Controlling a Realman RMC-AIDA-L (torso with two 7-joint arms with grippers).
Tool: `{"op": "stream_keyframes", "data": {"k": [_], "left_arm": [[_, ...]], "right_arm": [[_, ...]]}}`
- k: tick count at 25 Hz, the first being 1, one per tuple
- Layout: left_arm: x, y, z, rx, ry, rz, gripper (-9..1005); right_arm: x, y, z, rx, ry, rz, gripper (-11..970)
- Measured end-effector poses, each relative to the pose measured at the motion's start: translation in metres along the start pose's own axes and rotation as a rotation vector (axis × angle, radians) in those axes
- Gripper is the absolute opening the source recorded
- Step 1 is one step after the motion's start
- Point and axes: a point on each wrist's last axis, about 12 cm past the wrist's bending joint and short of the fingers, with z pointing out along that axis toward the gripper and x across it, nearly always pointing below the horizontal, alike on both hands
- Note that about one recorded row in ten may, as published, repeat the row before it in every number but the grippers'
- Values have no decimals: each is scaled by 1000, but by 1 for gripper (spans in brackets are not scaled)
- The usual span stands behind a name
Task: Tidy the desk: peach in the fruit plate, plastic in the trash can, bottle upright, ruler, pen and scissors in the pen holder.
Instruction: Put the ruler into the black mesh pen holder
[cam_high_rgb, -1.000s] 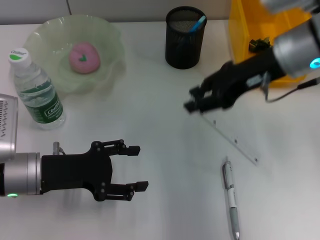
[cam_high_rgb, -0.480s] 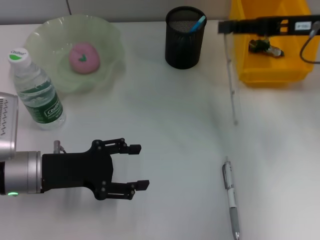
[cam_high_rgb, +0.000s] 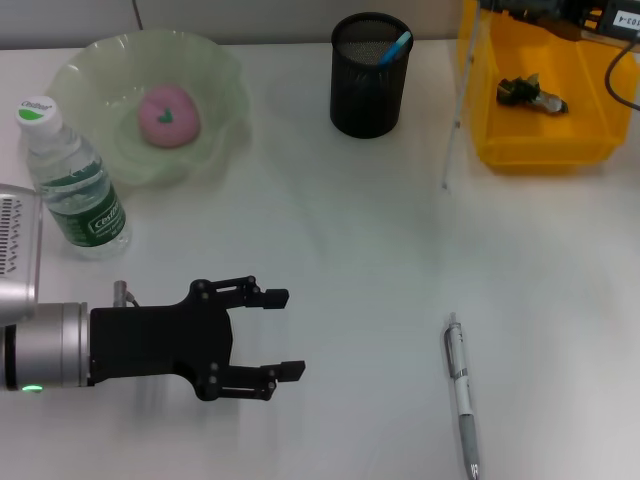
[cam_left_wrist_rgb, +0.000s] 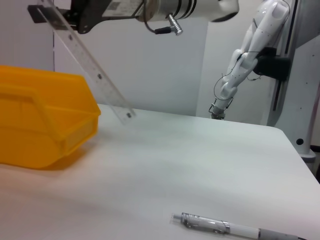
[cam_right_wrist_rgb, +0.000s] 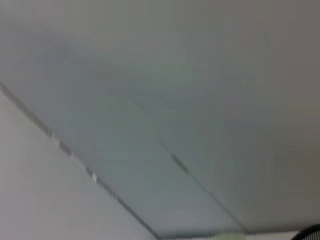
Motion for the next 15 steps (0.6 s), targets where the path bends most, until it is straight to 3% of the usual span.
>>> {"op": "stream_keyframes", "data": {"k": [9, 15], "left_arm": [[-1, -1, 1, 8, -6, 2, 812], [-1, -1, 2, 9, -7, 2, 812]], "right_arm": [[5, -14, 6, 65, -134, 149, 380], [5, -15, 12, 71, -153, 218, 380]]}}
